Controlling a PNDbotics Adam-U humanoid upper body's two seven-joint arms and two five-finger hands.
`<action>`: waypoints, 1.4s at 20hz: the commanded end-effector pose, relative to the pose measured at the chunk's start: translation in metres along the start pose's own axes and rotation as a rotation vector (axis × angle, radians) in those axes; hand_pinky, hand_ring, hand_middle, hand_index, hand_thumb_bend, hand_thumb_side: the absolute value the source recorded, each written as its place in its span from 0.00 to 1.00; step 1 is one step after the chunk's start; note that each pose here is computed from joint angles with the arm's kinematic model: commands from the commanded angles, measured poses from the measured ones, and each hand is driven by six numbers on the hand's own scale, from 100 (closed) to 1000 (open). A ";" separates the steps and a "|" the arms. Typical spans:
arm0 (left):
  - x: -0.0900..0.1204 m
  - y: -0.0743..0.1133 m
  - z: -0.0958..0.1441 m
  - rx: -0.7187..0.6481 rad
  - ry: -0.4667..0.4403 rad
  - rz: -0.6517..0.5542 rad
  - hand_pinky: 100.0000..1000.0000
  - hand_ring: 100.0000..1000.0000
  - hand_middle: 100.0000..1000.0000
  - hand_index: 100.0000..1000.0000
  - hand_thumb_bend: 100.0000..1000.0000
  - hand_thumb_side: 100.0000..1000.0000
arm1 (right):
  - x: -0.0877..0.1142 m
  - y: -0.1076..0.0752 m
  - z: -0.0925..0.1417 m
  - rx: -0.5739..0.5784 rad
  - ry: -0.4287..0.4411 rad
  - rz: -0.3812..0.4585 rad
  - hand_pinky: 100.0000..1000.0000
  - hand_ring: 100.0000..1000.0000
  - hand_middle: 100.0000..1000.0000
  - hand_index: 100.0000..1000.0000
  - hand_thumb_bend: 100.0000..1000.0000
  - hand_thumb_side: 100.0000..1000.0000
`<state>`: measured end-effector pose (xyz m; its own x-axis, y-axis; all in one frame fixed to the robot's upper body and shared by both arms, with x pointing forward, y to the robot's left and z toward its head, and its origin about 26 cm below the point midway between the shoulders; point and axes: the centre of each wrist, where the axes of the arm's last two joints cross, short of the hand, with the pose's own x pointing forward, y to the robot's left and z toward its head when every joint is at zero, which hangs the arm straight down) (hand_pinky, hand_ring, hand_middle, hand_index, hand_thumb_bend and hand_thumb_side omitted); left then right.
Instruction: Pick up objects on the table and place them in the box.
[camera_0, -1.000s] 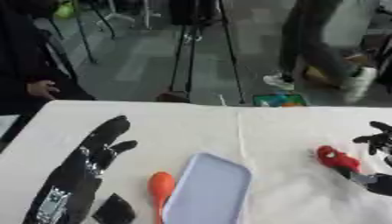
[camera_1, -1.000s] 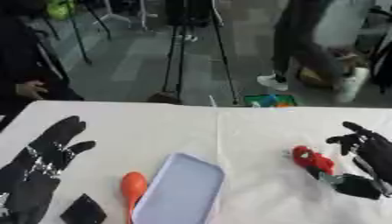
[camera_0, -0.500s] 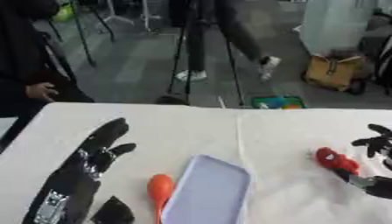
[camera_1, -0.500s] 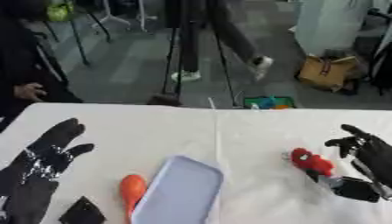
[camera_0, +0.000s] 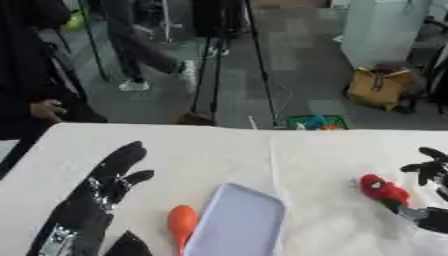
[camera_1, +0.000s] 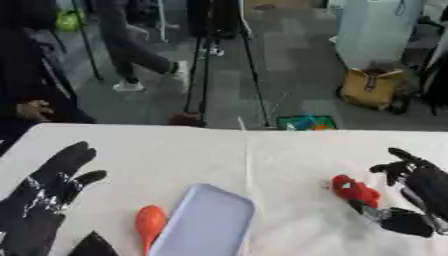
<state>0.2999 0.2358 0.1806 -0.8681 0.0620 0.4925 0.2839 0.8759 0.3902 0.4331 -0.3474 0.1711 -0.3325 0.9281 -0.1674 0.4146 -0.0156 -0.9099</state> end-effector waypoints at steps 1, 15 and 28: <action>0.005 0.006 -0.003 -0.011 -0.014 -0.022 0.89 1.00 0.95 0.91 0.04 1.00 | -0.005 -0.013 -0.004 -0.031 -0.005 0.025 0.84 0.98 0.44 0.79 0.53 0.93; 0.005 0.005 -0.003 -0.012 -0.012 -0.024 0.89 1.00 0.95 0.91 0.04 1.00 | -0.006 -0.010 -0.003 -0.019 0.002 0.031 0.84 0.97 0.44 0.79 0.52 0.92; 0.005 0.006 -0.002 -0.012 -0.010 -0.026 0.89 1.00 0.95 0.92 0.04 1.00 | -0.008 -0.013 -0.001 -0.022 0.003 0.026 0.84 0.97 0.43 0.77 0.53 0.91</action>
<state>0.2999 0.2359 0.1806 -0.8681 0.0611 0.4926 0.2834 0.8757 0.3909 0.4335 -0.3467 0.1687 -0.3320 0.9291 -0.1627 0.4087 -0.0137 -0.9126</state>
